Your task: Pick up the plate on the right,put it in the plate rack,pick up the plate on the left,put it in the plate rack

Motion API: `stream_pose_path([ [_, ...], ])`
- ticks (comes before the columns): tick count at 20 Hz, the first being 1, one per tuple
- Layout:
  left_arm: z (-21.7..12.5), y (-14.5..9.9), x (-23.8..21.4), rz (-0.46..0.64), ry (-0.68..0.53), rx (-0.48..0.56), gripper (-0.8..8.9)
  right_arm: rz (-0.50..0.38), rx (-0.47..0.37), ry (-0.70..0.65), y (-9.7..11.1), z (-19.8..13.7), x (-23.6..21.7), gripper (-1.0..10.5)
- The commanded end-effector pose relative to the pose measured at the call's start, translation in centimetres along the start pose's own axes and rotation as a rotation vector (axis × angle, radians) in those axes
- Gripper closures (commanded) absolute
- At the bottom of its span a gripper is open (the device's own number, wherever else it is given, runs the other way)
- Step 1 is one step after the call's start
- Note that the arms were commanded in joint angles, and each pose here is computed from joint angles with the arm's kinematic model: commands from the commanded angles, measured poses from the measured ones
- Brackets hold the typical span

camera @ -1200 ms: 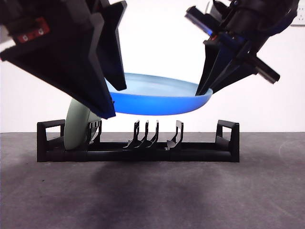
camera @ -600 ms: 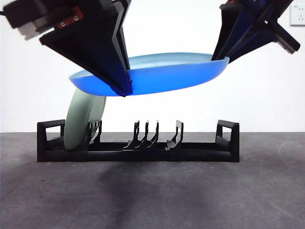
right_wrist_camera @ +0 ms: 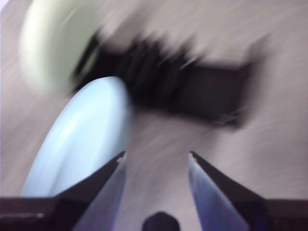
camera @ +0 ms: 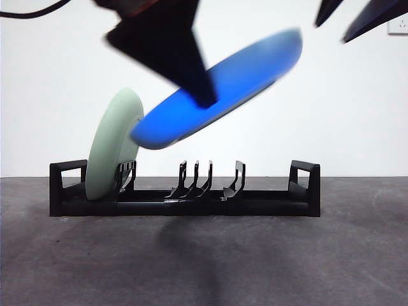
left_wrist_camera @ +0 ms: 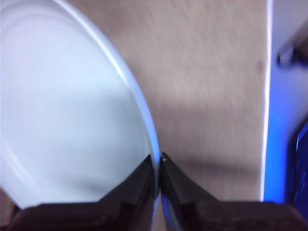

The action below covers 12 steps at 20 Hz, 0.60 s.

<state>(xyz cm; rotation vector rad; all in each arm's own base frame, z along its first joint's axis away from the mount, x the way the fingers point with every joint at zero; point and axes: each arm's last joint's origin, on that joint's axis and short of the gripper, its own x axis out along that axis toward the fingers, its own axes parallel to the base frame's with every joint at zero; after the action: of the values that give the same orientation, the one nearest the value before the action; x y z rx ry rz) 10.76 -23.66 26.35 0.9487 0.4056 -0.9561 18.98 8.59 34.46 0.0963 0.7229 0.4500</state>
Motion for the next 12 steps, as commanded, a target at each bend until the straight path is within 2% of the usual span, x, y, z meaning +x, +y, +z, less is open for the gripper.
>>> stream_pose_path([
  [1, 0.6, 0.9, 0.3, 0.02, -0.089, -0.133, 8.22, -0.046, -0.011, -0.1, -0.2, 0.3, -1.8, 7.3],
  [3, 1.0, 2.3, 0.4, 0.028, -0.189, -0.234, 8.22, -0.079, -0.012, -0.186, -0.2, 0.4, -3.4, 7.3],
  [7, 0.4, 7.0, 0.7, -0.06, -0.453, -0.497, 8.22, -0.159, -0.008, -0.324, -0.2, 0.4, -5.9, 7.3],
  [10, -0.6, 10.7, 0.5, -0.069, -0.621, -0.66, 8.22, -0.179, -0.005, -0.358, -0.1, 0.3, -6.6, 7.3],
  [12, -1.2, 13.3, 0.7, -0.094, -0.67, -0.736, 8.22, -0.179, -0.005, -0.359, -0.1, 0.3, -6.6, 7.3],
])
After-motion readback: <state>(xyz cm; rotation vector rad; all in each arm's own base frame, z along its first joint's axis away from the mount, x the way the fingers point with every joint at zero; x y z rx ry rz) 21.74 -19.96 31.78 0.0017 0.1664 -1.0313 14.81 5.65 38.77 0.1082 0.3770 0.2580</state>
